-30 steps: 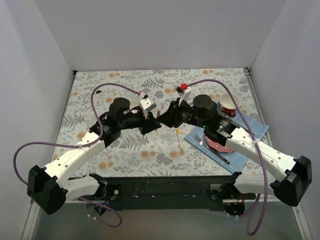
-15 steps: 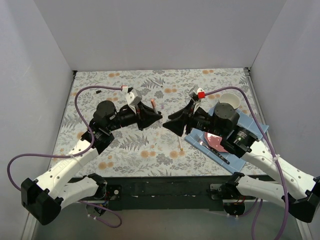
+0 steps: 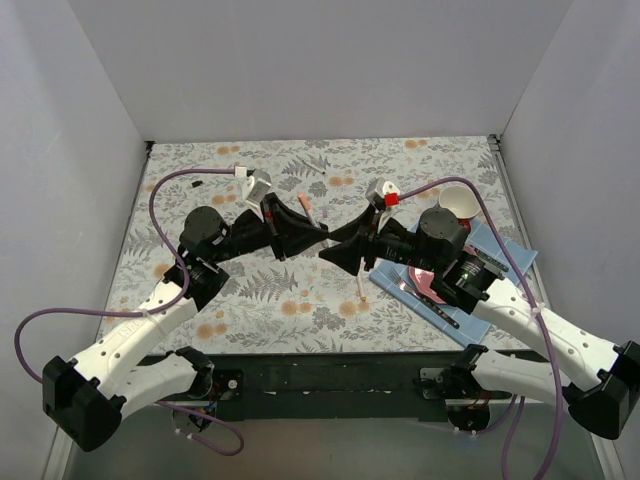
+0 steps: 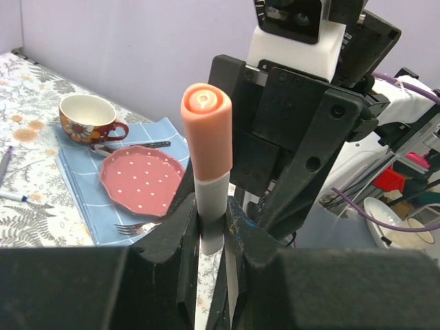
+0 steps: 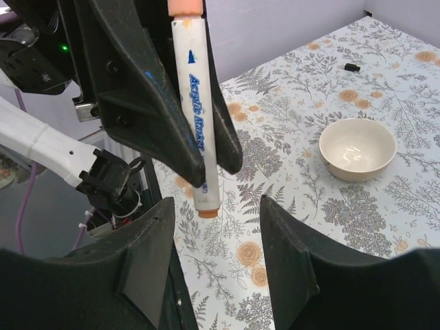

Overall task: Insert the pens into the pen caps
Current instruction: Push the cap all the way onto the barrel until it clicks

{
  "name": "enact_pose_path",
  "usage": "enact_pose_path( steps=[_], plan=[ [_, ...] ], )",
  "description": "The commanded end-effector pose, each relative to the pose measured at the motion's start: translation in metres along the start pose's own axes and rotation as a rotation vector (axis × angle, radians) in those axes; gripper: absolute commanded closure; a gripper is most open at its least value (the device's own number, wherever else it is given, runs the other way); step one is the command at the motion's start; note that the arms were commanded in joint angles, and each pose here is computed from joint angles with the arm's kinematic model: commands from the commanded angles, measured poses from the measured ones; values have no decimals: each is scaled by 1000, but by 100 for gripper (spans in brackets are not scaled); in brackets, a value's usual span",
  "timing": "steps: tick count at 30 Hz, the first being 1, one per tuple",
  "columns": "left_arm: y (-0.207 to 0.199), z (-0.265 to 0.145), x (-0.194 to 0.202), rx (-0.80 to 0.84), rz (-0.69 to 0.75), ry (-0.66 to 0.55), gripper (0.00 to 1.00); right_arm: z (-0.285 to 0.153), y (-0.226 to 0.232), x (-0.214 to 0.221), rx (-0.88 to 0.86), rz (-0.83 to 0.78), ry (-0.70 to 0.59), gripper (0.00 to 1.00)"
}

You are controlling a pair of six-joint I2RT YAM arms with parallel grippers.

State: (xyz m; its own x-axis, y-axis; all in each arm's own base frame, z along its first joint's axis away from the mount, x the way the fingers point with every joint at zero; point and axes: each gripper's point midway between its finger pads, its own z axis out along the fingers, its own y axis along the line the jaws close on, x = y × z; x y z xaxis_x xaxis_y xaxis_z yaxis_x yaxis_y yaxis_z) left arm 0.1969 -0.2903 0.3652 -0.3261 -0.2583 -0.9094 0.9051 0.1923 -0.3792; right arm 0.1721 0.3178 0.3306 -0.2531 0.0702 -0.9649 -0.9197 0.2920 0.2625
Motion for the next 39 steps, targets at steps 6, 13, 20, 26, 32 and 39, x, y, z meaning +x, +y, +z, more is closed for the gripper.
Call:
enact_pose_path(
  steps=[6,13,20,26,32,39],
  plan=[
    [-12,-4,-1,41,-67,-32,100,13,5,-39,-35,-63,-124,50],
    [-9,-2,-2,35,-94,-38,88,14,6,-32,-56,-52,-132,99],
    [-4,0,-12,-8,-92,-66,65,6,5,-18,-41,-23,-114,99],
    [-2,3,-21,-29,-82,-82,61,2,4,-9,-33,1,-101,99],
    [1,3,-26,-49,-79,-101,63,-1,5,-4,-34,16,-91,99],
    [0,3,-22,-37,-81,-84,100,1,8,-4,-48,36,-76,81]
  ],
)
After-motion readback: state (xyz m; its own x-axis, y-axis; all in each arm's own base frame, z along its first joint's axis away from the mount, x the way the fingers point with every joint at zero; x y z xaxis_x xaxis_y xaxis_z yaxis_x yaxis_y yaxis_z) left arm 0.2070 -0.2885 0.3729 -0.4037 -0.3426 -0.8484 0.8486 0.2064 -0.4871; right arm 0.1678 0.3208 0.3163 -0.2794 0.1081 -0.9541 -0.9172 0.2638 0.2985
